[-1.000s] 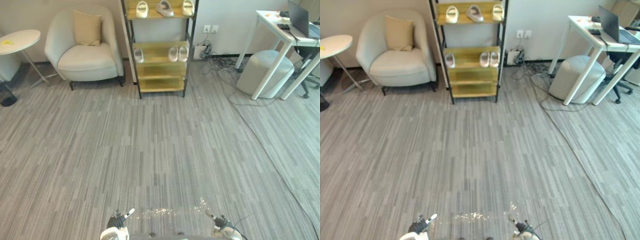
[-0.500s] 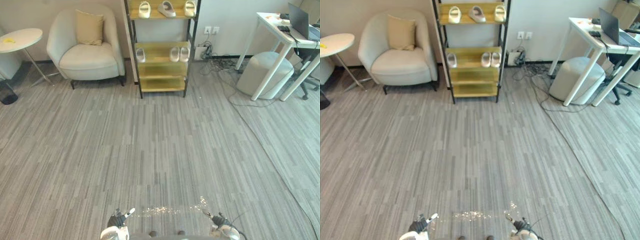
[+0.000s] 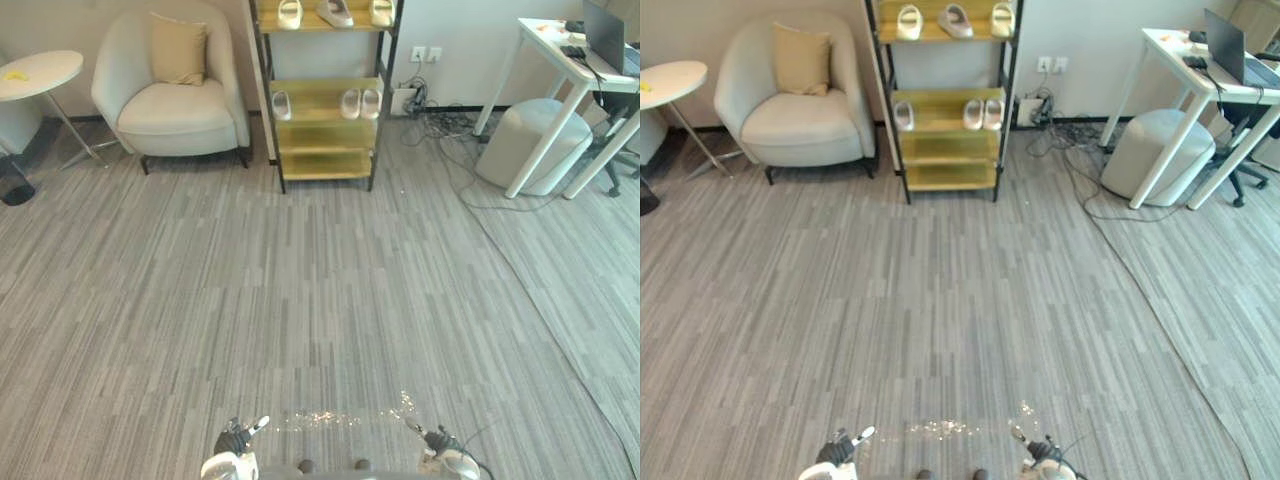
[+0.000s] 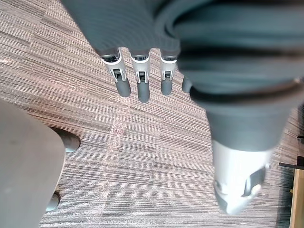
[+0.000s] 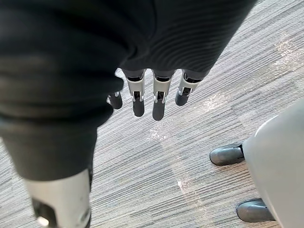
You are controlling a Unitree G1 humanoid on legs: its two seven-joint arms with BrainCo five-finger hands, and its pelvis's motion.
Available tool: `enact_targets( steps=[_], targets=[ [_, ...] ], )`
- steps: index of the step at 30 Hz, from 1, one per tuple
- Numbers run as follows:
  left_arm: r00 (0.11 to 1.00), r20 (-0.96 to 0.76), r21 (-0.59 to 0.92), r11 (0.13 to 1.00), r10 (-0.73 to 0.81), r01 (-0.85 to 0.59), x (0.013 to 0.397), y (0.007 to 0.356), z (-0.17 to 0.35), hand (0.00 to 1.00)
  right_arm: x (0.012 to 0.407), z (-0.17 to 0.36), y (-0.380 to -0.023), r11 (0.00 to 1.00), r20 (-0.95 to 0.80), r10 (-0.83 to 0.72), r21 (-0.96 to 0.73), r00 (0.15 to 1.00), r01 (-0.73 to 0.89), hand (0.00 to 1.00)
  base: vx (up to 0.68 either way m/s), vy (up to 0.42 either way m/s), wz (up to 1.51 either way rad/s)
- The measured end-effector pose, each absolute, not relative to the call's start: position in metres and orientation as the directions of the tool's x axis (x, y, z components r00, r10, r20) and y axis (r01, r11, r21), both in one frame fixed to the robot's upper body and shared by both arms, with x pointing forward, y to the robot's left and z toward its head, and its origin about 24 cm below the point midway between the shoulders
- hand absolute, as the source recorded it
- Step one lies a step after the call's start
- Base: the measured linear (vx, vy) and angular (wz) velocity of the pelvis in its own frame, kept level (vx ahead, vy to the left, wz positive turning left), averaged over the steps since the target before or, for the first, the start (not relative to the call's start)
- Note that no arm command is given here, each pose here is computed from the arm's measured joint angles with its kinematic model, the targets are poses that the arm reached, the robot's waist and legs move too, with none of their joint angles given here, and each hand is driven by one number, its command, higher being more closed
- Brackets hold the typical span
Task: Organize the slippers on the shoe rack
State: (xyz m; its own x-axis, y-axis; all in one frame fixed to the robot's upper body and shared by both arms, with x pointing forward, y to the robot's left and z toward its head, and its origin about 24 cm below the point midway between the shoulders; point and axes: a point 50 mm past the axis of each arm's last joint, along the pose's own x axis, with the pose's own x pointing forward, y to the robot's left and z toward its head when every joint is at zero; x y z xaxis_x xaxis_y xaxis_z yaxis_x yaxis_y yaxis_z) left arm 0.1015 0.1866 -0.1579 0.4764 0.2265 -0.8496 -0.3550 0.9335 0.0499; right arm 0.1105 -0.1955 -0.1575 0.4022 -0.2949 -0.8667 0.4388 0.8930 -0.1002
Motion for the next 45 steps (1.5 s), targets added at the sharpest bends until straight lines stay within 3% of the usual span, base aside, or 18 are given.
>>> enact_targets(
  steps=[16, 20, 25, 28, 39, 42, 45],
  targets=[
    [0.576, -0.773, 0.004, 0.91, 0.266, -0.415, 0.134, 0.191, -0.142, 0.0, 0.133, -0.149, -0.184, 0.895, -0.832, -0.297, -0.073, 0.468, 0.439, 0.0, 0.22, 0.011, -0.11],
    [0.569, -0.773, 0.019, 0.907, 0.279, -0.42, 0.133, 0.197, -0.142, 0.0, 0.137, -0.149, -0.167, 0.919, -0.838, -0.24, -0.034, 0.491, 0.393, 0.0, 0.59, 0.242, -0.52],
    [0.562, -0.79, 0.032, 0.931, 0.246, -0.363, 0.138, 0.193, -0.145, 0.0, 0.122, -0.153, -0.169, 0.916, -0.85, -0.252, -0.055, 0.462, 0.397, 0.0, 0.51, 0.178, 0.02],
    [0.581, -0.782, 0.004, 0.935, 0.225, -0.356, 0.147, 0.185, -0.143, 0.0, 0.127, -0.149, -0.174, 0.913, -0.825, -0.275, -0.064, 0.493, 0.402, 0.0, 0.52, 0.056, 0.55],
    [0.548, -0.81, -0.043, 0.911, 0.208, -0.41, 0.143, 0.168, -0.148, 0.0, 0.145, -0.143, -0.186, 0.911, -0.797, -0.301, -0.078, 0.523, 0.406, 0.0, 0.56, -0.157, 0.52],
    [0.528, -0.82, -0.032, 0.902, 0.222, -0.43, 0.137, 0.172, -0.149, 0.0, 0.146, -0.144, -0.173, 0.934, -0.806, -0.259, -0.068, 0.532, 0.35, 0.0, 0.61, -0.176, -0.13],
    [0.581, -0.782, -0.042, 0.91, 0.228, -0.413, 0.15, 0.176, -0.141, 0.0, 0.142, -0.148, -0.163, 0.934, -0.826, -0.237, -0.05, 0.512, 0.353, 0.0, 0.44, -0.094, -0.12]
  ],
)
